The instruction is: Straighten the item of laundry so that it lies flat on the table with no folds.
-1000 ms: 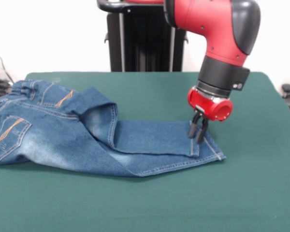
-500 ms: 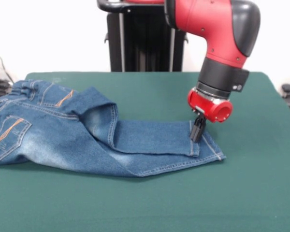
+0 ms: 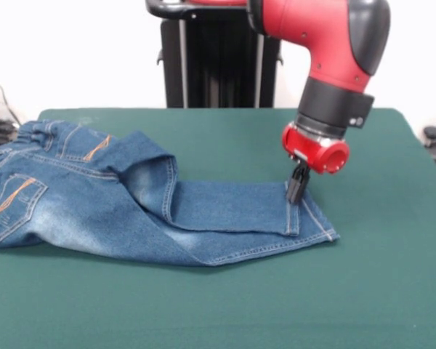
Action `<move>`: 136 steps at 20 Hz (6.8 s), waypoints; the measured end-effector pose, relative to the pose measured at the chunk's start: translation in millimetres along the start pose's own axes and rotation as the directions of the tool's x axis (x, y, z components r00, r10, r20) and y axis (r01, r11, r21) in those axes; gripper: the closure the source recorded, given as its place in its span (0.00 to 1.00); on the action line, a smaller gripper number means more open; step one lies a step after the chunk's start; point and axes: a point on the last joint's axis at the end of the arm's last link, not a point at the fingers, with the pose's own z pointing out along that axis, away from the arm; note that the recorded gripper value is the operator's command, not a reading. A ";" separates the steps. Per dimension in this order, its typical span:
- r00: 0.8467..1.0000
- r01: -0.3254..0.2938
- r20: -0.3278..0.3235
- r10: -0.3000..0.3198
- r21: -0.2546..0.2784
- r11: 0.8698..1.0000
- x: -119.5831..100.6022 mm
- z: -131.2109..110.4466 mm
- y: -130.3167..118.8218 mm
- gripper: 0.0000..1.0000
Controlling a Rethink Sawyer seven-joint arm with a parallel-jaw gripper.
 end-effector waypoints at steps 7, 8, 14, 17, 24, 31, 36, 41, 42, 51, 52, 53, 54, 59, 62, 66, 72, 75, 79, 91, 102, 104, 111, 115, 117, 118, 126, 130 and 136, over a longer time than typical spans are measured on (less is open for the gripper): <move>1.000 0.020 -0.019 -0.019 0.019 1.000 1.0 -37.4 -27.6 1.00; 0.999 0.024 -0.024 -0.024 0.023 0.999 1.2 -43.6 -33.2 1.00; 0.999 0.023 -0.034 -0.022 0.046 0.999 -7.4 -49.7 -52.0 0.00; 0.999 0.020 -0.034 -0.018 0.051 0.999 -9.3 -47.8 -53.8 0.00; 0.999 0.022 -0.035 -0.020 0.055 0.998 -8.0 -45.5 -55.6 0.00; 0.999 0.043 -0.011 -0.042 0.066 0.997 0.1 -18.6 -65.7 0.00; 0.999 0.046 0.006 -0.047 0.079 0.996 6.3 5.2 -72.7 0.00; 0.999 0.039 0.019 -0.041 0.081 0.996 7.8 5.2 -71.3 0.00; 0.999 0.036 0.021 -0.038 0.082 0.996 8.0 5.2 -71.1 0.00; 0.999 0.020 0.029 -0.023 0.085 0.996 7.5 4.7 -69.3 0.00; 0.999 0.020 0.029 -0.022 0.085 0.996 7.2 4.7 -69.2 0.00; 0.999 0.019 0.029 -0.021 0.085 0.996 6.9 4.8 -69.1 0.00; 0.999 0.017 0.029 -0.020 0.084 0.996 6.2 4.7 -68.9 0.00; 1.000 0.006 0.030 -0.009 0.082 0.997 1.5 4.8 -67.3 0.00; 0.999 -0.014 0.034 0.011 0.078 0.997 -8.7 4.4 -65.0 0.00; 0.999 -0.037 0.042 0.035 0.065 0.997 -22.3 0.5 -59.2 0.00; 0.998 -0.048 0.049 0.046 0.036 0.998 -30.7 -9.7 -47.2 0.00; 0.998 -0.048 0.049 0.046 0.031 0.998 -36.0 -11.0 -46.5 0.00; 0.998 -0.049 0.047 0.047 0.042 0.998 -52.4 -3.6 -56.6 0.00; 0.999 -0.031 0.022 0.029 0.093 0.995 -67.3 20.0 -89.9 0.00; 1.000 -0.024 0.018 0.023 0.103 0.994 -63.9 26.1 -93.5 0.00; 1.000 -0.024 0.018 0.023 0.103 0.994 -63.8 26.0 -93.4 0.00; 1.000 -0.025 0.018 0.023 0.101 0.995 -64.2 25.6 -92.8 0.00; 1.000 -0.025 0.019 0.023 0.101 0.995 -64.4 25.6 -92.4 0.00; 1.000 -0.025 0.019 0.023 0.100 0.995 -64.5 25.7 -92.0 0.00; 1.000 -0.024 0.020 0.022 0.099 0.995 -64.5 25.6 -91.5 0.00; 1.000 -0.007 0.025 0.005 0.078 0.997 -59.5 23.5 -80.6 1.00; 1.000 -0.005 0.025 0.003 0.074 0.997 -58.8 22.6 -78.7 1.00; 1.000 -0.006 0.030 0.004 0.066 0.998 -61.6 21.8 -74.6 0.00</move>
